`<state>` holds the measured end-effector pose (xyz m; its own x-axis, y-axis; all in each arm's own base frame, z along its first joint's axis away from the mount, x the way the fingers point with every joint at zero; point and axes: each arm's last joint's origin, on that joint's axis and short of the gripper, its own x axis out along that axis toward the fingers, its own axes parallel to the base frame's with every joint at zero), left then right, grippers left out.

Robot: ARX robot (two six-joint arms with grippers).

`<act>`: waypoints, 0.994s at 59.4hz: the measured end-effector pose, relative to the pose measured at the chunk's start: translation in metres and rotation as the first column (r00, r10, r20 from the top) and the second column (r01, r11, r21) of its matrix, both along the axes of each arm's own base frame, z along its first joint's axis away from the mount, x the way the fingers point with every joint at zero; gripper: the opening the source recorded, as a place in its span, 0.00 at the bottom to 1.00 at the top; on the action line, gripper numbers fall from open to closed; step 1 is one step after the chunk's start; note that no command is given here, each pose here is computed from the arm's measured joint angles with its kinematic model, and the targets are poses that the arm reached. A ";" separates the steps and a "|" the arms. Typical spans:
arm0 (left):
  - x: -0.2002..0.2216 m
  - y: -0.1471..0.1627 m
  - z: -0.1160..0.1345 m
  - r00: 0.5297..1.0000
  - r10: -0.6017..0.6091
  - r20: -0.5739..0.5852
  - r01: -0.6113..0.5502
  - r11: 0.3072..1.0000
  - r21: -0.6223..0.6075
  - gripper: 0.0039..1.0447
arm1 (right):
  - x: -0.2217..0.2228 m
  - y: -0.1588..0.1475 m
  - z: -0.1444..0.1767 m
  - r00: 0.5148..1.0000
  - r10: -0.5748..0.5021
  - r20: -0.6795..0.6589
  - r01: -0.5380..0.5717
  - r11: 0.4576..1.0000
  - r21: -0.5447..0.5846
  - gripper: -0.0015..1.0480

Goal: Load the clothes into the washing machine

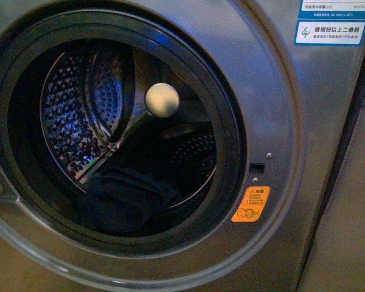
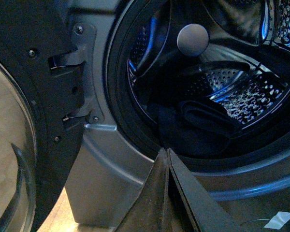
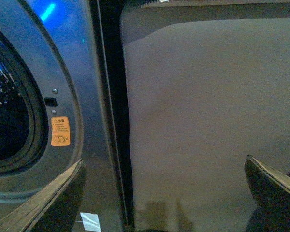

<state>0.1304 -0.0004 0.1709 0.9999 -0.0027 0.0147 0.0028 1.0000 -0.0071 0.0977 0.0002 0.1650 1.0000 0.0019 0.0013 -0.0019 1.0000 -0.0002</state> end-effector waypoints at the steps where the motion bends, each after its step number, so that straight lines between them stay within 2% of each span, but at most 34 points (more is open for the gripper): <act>1: -0.001 0.000 0.000 1.000 0.000 0.001 0.000 1.000 0.000 0.03 | 0.000 0.000 0.000 1.000 0.000 0.000 0.000 1.000 0.000 0.93; 47: -0.023 0.000 0.001 1.000 0.000 0.007 0.000 1.000 0.000 0.03 | 0.000 0.000 0.000 1.000 0.000 0.000 0.000 1.000 0.000 0.93; 52: -0.030 0.000 -0.003 1.000 0.000 -0.026 0.000 1.000 0.000 0.03 | 0.000 0.000 0.000 1.000 0.000 0.000 0.000 1.000 0.000 0.93; 59: -0.033 0.000 -0.002 1.000 0.000 0.000 0.000 1.000 0.000 0.03 | 0.000 0.000 0.000 1.000 0.000 0.000 0.000 1.000 0.000 0.93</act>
<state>0.0971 -0.0002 0.1694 0.9999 -0.0027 0.0143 0.0028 1.0000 -0.0071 0.0977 0.0002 0.1650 1.0000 0.0023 0.0013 -0.0023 1.0000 -0.0002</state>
